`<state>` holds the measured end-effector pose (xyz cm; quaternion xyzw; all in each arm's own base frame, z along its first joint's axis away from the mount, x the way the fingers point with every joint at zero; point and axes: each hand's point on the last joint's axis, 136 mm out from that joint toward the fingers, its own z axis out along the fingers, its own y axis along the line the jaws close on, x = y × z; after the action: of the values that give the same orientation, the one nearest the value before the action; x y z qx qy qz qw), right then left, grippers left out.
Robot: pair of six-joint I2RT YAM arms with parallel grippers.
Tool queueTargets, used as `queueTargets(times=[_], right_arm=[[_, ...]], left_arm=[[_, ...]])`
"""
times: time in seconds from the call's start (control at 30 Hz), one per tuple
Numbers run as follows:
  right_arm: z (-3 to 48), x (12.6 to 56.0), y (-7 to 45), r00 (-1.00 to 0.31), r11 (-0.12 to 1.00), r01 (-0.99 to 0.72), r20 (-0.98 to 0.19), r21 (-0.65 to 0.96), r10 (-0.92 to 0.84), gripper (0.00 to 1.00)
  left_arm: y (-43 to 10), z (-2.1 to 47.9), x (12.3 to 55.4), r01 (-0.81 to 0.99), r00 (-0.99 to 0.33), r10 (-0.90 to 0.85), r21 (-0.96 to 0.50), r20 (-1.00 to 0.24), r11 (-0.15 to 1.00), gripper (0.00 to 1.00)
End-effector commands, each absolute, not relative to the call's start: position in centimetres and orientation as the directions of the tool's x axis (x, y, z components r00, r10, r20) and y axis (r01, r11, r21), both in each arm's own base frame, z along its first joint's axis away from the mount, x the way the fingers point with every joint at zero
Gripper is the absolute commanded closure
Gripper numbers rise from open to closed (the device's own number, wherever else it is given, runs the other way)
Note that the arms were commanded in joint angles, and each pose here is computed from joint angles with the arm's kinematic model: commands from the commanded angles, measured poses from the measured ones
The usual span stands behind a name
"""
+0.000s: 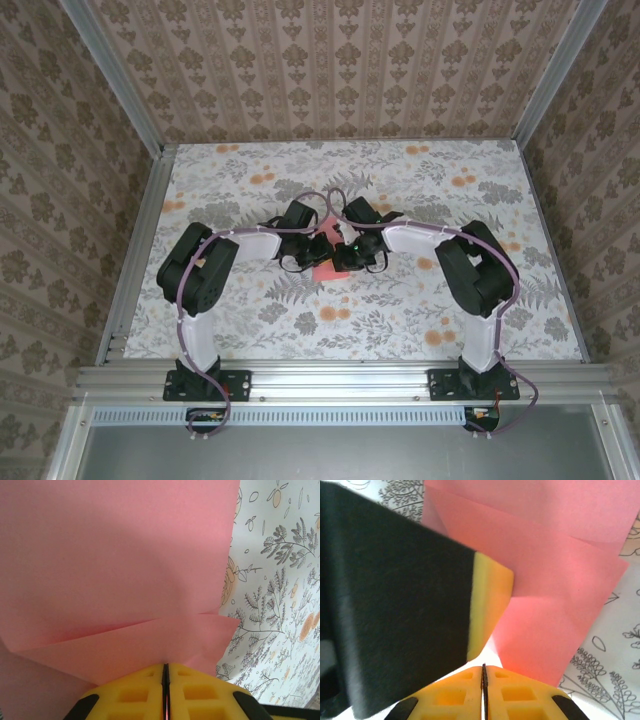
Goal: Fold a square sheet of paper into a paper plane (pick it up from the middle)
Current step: Fold the triangle a second time at the center of the table.
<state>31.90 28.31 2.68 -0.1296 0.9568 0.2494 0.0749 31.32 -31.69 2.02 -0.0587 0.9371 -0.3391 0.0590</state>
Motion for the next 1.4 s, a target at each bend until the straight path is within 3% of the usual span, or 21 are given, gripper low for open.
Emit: queueTargets(times=[0.0,0.57,0.9,1.37], right_arm=[[1.4,31.5,27.2,-0.966,0.884,-0.253,-0.159,0.394,-0.206,0.89],[1.1,31.1,24.3,-0.968,0.924,-0.239,-0.153,0.298,-0.201,0.89],[-2.0,28.2,22.2,-0.989,0.923,-0.140,-0.008,0.358,-0.147,0.89],[-4.1,26.9,20.1,-0.993,0.939,-0.028,0.096,0.343,-0.065,0.89]], left_arm=[[-29.7,-1.4,29.5,-0.151,-0.985,-0.171,-0.558,0.016,0.816,0.89],[-29.3,-1.9,29.3,-0.152,-0.986,-0.167,-0.553,0.023,0.819,0.89],[-29.4,-1.3,29.7,-0.106,-0.991,-0.132,-0.578,-0.003,0.809,0.88],[-26.1,-0.7,31.8,-0.098,-0.986,-0.157,-0.585,-0.052,0.805,0.87]])
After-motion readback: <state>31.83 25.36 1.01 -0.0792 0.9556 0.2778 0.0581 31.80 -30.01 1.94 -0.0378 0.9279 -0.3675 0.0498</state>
